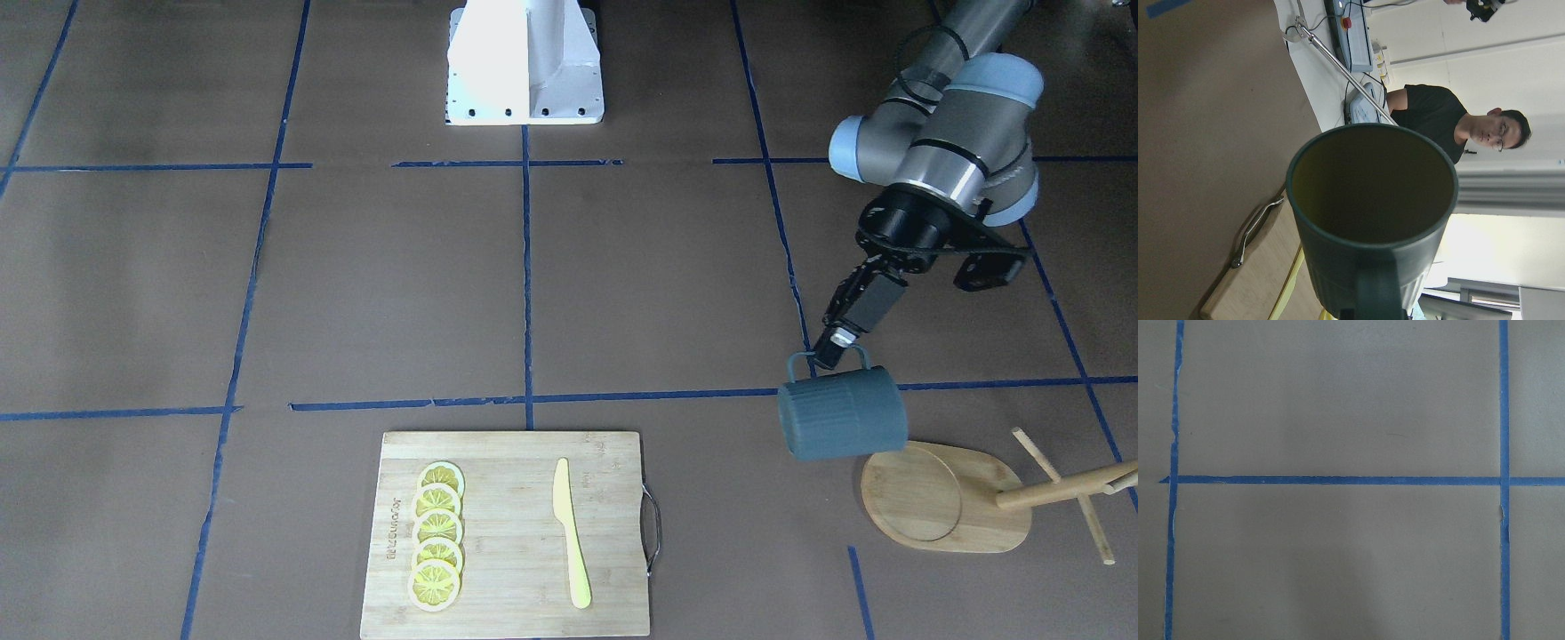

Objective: Hang cup on storage rack
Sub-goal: 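Lift the mug with the left gripper and carry it toward the wooden rack, then hook the mug handle onto a rack peg with the left gripper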

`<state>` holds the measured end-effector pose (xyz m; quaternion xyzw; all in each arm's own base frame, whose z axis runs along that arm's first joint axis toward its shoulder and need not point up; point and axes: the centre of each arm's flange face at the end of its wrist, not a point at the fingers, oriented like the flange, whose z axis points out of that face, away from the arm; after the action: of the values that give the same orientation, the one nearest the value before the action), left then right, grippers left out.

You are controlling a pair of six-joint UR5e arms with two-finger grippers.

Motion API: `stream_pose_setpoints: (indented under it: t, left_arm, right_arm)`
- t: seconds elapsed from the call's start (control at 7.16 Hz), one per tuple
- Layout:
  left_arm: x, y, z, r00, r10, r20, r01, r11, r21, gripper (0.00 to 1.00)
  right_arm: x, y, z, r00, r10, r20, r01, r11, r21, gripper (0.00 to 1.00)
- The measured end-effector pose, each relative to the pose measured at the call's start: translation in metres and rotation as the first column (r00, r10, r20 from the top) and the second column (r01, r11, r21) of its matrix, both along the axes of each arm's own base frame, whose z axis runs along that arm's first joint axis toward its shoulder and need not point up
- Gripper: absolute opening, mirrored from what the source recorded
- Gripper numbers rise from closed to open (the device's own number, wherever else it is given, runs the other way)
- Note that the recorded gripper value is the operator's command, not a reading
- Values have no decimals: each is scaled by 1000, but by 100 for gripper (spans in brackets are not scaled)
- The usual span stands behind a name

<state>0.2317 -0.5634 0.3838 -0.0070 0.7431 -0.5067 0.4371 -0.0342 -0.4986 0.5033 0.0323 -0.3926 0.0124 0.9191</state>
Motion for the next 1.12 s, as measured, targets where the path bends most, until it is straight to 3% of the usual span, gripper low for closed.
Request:
stream_pose_setpoints:
  t: [0.28,0.42,0.84,1.12]
  left_arm:
    - [-47,-17,36,972,-29,-232,0,992,-125,4]
    - [-59,-25,52,958,-47,-285,1,987,-158,6]
    - [-72,-48,66,923,-88,-374,-7,970,-244,6]
    - [-79,-55,68,917,-105,-385,1,965,-261,9]
  right_arm:
    - [1,2,-8,1000,3,0,-3,1000,15,100]
    - [2,5,-13,1000,5,-3,-5,1000,27,100]
    - [4,13,-21,1000,8,-4,-7,999,44,100]
    - [4,13,-22,1000,7,-3,-7,999,46,100]
